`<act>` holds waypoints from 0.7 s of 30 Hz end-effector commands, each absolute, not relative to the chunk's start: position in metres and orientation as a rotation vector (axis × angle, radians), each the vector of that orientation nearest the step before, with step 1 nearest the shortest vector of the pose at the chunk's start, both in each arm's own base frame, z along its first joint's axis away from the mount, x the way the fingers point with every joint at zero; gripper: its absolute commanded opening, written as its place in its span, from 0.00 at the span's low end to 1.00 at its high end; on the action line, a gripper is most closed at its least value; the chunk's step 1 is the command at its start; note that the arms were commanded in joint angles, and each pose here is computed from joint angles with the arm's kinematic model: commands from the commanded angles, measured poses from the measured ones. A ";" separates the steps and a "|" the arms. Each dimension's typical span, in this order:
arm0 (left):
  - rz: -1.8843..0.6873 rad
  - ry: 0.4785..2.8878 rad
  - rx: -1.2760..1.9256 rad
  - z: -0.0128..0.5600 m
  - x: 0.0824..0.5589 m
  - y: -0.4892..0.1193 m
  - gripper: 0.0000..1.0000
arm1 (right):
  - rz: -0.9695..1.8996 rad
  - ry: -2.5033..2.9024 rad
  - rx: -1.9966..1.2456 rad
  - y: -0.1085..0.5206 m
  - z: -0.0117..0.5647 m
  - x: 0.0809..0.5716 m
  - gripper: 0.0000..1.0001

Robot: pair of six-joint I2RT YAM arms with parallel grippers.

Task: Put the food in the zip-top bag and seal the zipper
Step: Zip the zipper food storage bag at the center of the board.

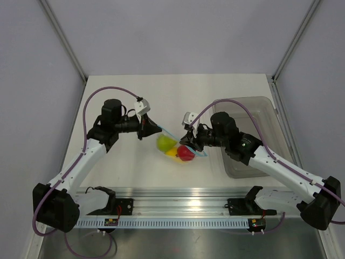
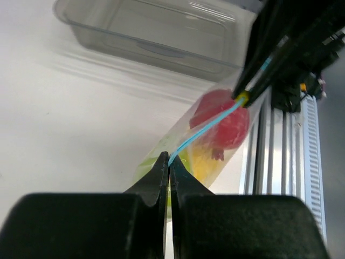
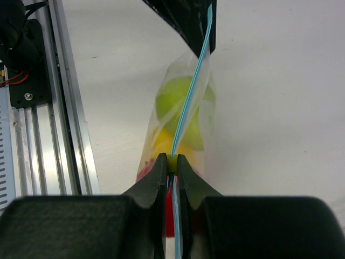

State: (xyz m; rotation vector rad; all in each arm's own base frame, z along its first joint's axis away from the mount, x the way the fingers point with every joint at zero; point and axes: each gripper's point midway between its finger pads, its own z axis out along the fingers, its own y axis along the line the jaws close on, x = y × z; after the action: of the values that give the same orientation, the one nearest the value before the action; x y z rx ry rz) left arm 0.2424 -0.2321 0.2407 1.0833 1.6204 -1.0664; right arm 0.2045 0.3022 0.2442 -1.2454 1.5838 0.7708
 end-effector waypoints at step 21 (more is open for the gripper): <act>-0.659 1.611 0.431 0.286 0.341 -0.164 0.00 | 0.758 1.770 -1.072 0.260 0.209 0.180 0.00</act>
State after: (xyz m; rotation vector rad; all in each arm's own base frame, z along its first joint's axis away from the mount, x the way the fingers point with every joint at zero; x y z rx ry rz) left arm 0.3115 -0.1875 0.2549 0.5447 1.7258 -0.8049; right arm 0.1920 0.2690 0.2202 -1.0800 1.7095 0.7428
